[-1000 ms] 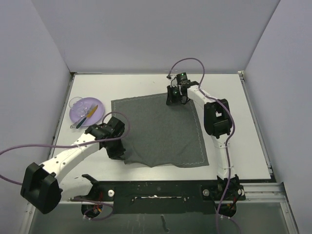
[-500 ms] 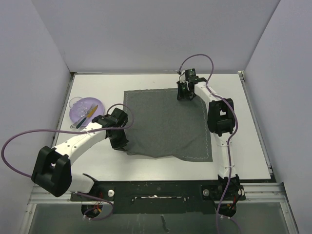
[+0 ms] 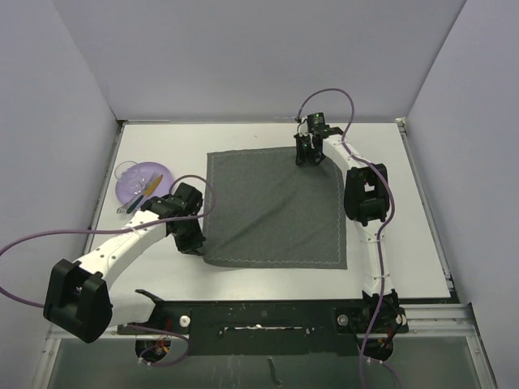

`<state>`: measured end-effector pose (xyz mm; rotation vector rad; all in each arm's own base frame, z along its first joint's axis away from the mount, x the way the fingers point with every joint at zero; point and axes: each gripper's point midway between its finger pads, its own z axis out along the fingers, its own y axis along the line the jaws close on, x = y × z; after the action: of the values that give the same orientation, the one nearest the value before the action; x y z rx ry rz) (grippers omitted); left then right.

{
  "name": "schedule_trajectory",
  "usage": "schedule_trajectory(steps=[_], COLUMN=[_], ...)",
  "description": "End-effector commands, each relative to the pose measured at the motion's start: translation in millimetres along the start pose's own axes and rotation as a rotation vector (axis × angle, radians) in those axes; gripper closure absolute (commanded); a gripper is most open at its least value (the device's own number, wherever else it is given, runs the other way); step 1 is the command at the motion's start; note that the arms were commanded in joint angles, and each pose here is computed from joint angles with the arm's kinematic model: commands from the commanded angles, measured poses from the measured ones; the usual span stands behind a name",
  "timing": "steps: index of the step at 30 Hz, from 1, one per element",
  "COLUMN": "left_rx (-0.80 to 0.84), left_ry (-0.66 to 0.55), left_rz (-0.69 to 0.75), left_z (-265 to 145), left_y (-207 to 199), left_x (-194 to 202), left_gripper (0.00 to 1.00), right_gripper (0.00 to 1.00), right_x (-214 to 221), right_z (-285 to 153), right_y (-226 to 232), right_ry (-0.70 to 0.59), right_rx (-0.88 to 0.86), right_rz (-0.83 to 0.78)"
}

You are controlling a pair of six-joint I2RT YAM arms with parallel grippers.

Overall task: Set the dinner table for one person
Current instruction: Flatten out the napkin at the center of the board.

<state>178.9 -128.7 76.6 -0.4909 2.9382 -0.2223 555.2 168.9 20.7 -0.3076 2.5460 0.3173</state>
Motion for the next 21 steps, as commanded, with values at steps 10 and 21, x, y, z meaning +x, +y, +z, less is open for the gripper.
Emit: schedule_trajectory(steps=[10, 21], left_rx=[0.015, 0.056], left_ry=[0.051, -0.126], left_rz=[0.027, 0.039], left_z=[-6.5, -21.4], left_y=[3.1, -23.5], left_x=[21.7, -26.2], left_gripper=[0.02, 0.02], right_gripper=[1.0, 1.0], right_x=[43.3, 16.1], right_z=[16.8, -19.5], right_y=[-6.7, 44.0], right_ry=[0.136, 0.059], right_rx=[0.07, -0.037], right_rz=[-0.048, -0.156])
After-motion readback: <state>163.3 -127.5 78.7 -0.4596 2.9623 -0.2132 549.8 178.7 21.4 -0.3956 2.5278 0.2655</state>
